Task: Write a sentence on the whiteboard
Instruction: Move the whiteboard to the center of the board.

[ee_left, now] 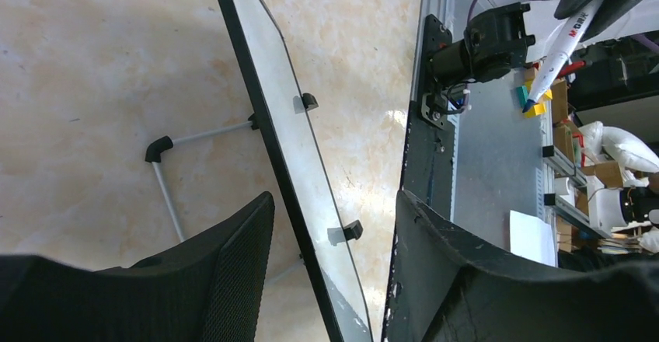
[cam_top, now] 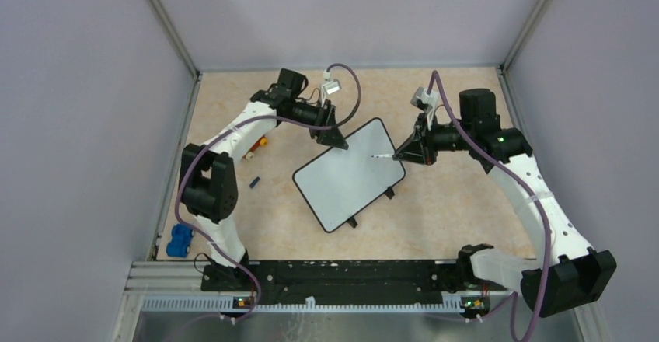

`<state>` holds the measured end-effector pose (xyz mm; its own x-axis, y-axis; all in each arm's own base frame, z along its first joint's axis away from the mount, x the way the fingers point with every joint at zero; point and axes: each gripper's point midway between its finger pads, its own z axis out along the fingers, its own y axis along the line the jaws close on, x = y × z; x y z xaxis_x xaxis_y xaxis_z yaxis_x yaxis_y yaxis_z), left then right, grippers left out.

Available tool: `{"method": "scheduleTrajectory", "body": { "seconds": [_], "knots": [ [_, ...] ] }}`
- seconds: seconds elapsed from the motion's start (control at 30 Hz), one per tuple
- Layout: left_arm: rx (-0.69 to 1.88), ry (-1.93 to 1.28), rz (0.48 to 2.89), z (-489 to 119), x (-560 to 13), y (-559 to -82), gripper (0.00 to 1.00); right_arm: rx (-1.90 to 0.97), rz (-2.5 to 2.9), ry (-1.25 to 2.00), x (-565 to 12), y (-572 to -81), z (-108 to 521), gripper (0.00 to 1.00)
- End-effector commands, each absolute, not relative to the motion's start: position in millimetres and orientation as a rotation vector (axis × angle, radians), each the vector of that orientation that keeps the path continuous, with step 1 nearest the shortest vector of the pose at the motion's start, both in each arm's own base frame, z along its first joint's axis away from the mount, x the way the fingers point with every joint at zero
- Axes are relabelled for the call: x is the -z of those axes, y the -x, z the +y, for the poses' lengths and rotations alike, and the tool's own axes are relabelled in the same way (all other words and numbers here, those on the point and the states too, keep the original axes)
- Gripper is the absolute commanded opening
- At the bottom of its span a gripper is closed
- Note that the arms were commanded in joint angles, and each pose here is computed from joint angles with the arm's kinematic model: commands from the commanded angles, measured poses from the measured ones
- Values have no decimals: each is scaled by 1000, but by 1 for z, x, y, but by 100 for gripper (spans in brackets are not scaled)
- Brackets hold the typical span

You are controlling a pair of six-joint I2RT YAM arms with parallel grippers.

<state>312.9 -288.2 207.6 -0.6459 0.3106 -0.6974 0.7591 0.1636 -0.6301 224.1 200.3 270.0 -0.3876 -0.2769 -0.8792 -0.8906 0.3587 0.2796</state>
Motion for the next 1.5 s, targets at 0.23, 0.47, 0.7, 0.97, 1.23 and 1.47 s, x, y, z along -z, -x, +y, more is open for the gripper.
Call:
{"method": "scheduleTrajectory", "body": {
  "seconds": [0.23,0.47,0.7,0.97,1.23,1.47],
  "knots": [
    [1524,-1081,1984,-310,-205,-316,51,-1029,1800,1060,-280,-217,203,0],
    [1545,-1110,2000,-316,-195,-309,31,-1045,1804,1062,-278,-215,203,0],
    [1580,-1160,1978,-324,-196,-300,22,-1058,1802,1064,-279,-214,205,0],
    [1575,-1177,2011,-332,-190,-297,29,-1059,1807,1067,-277,-214,204,0],
    [1472,-1140,1953,-318,-226,-310,68,-1058,1843,1074,-272,-208,205,0],
    [1271,-998,1927,-265,-257,-327,99,-993,1863,1134,-264,-202,217,0]
  ]
}}
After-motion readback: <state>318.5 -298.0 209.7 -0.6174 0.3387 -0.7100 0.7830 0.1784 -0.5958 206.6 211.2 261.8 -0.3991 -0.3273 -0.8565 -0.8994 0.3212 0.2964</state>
